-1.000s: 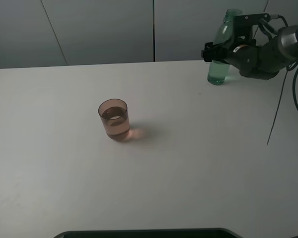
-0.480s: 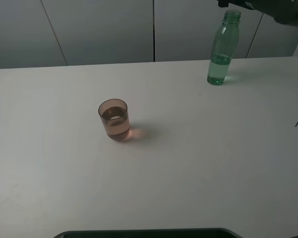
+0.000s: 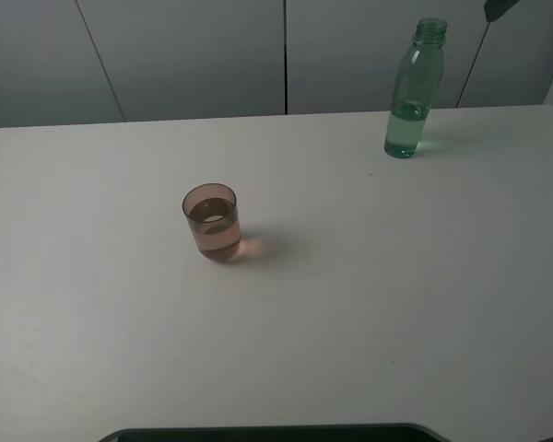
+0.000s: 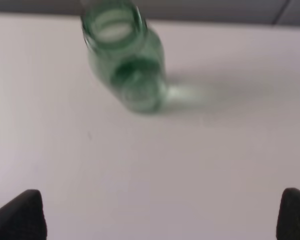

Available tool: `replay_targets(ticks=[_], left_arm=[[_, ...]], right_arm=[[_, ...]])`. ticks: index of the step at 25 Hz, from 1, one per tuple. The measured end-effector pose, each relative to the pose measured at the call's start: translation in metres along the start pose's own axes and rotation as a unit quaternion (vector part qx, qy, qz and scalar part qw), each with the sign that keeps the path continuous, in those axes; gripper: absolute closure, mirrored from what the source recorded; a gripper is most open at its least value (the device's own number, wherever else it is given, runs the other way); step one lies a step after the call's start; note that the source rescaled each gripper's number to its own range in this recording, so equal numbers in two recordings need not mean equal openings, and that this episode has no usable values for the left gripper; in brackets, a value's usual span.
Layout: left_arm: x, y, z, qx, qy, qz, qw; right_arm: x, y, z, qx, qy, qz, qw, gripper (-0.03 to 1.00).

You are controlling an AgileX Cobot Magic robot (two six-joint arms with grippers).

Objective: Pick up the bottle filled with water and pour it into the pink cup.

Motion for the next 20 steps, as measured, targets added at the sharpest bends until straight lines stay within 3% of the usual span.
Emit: replay_targets(ticks=[2, 5, 12, 20], left_arm=[[0.0, 0.0, 0.0, 0.0, 0.0, 0.0, 1.0], [0.0, 0.0, 0.0, 0.0, -0.001, 0.0, 1.0], [0.0, 0.0, 0.0, -0.001, -0.002, 0.0, 1.0], [0.0, 0.0, 0.0, -0.001, -0.002, 0.0, 1.0]], right_arm=[[-0.014, 0.003, -0.007, 0.036, -0.011, -0.047, 0.998, -0.03], [-0.024, 0.015, -0.015, 0.032, -0.025, -0.084, 0.996, -0.03], [-0.023, 0.048, -0.06, 0.021, -0.041, -0.075, 0.996, -0.03], [-0.023, 0.079, -0.149, 0.001, -0.043, -0.046, 0.998, -0.03]])
Point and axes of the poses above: a point on each arm's last joint axis where the gripper is mounted, y pointing back along that axis away from the gripper, x along the wrist's bending axis when the last joint is at zero, z = x × y, the point moved 2 cm from there along -y, pointing out along that axis toward the gripper, and after that the axes turned 11 degrees about -y, right-handed, at the moved point
